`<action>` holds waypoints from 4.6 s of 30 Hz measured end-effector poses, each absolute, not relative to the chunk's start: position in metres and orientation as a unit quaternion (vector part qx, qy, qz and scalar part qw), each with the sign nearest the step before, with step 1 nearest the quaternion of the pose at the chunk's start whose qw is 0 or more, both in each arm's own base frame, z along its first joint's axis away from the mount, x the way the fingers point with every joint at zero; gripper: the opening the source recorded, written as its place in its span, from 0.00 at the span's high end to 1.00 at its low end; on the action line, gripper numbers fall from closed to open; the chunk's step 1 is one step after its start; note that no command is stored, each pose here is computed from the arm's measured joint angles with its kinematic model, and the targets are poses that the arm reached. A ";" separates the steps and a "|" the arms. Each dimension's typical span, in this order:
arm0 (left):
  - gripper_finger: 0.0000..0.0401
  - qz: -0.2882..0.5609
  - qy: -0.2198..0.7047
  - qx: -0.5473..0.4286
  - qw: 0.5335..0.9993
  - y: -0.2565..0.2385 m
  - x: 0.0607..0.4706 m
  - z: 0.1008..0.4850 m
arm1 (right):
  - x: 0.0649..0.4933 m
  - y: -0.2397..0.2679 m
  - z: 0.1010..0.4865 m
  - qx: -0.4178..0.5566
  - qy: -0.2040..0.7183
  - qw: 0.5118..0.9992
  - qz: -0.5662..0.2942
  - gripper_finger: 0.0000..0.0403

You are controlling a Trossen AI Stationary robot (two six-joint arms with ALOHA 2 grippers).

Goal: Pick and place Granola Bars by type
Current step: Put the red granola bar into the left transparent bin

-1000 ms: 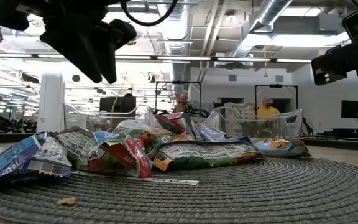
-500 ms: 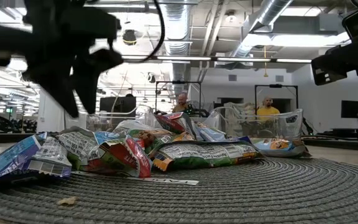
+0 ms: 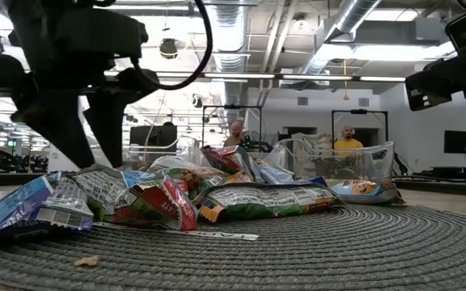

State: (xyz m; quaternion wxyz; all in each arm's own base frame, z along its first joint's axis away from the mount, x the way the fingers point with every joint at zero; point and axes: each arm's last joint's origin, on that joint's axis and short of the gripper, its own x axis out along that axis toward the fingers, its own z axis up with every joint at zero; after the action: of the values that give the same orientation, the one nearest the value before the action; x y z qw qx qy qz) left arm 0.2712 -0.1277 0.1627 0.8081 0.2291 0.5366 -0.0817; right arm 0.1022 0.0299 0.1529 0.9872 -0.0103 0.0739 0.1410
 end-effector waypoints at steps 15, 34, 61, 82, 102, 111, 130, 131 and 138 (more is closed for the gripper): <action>0.68 -0.103 0.539 0.222 0.806 -0.133 0.277 0.151 | 0.103 0.030 0.153 -0.011 0.076 0.987 0.141 0.67; 0.75 -0.119 0.547 0.208 0.802 -0.135 0.277 0.146 | 0.103 0.030 0.152 -0.011 0.080 0.987 0.141 0.67; 0.98 -0.128 0.524 0.192 0.820 -0.140 0.272 0.160 | 0.103 0.030 0.152 -0.011 0.080 0.987 0.141 0.67; 1.00 0.107 0.574 0.106 0.805 -0.084 0.225 0.218 | 0.103 0.030 0.152 -0.011 0.080 0.987 0.141 0.67; 0.97 0.318 0.581 -0.138 0.736 -0.017 0.204 0.158 | 0.103 0.030 0.152 -0.011 0.080 0.987 0.141 0.67; 0.94 0.317 0.551 -0.148 0.758 -0.014 0.205 0.146 | 0.103 0.030 0.152 -0.011 0.080 0.987 0.141 0.67; 0.63 0.286 0.498 -0.214 0.790 -0.009 0.218 0.176 | 0.103 0.030 0.152 -0.011 0.080 0.987 0.141 0.67; 0.62 0.292 0.488 -0.214 0.794 -0.007 0.219 0.180 | 0.103 0.030 0.152 -0.011 0.080 0.987 0.141 0.67; 0.62 0.360 0.473 -0.224 0.772 0.022 0.221 0.178 | 0.103 0.030 0.152 -0.011 0.080 0.987 0.141 0.67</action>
State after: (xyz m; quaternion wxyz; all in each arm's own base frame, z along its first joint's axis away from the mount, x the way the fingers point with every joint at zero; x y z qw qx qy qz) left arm 0.2215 0.0220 0.1776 0.7724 -0.2242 0.4726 0.3601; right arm 0.1029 0.0301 0.1518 0.9867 -0.0112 0.0802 0.1409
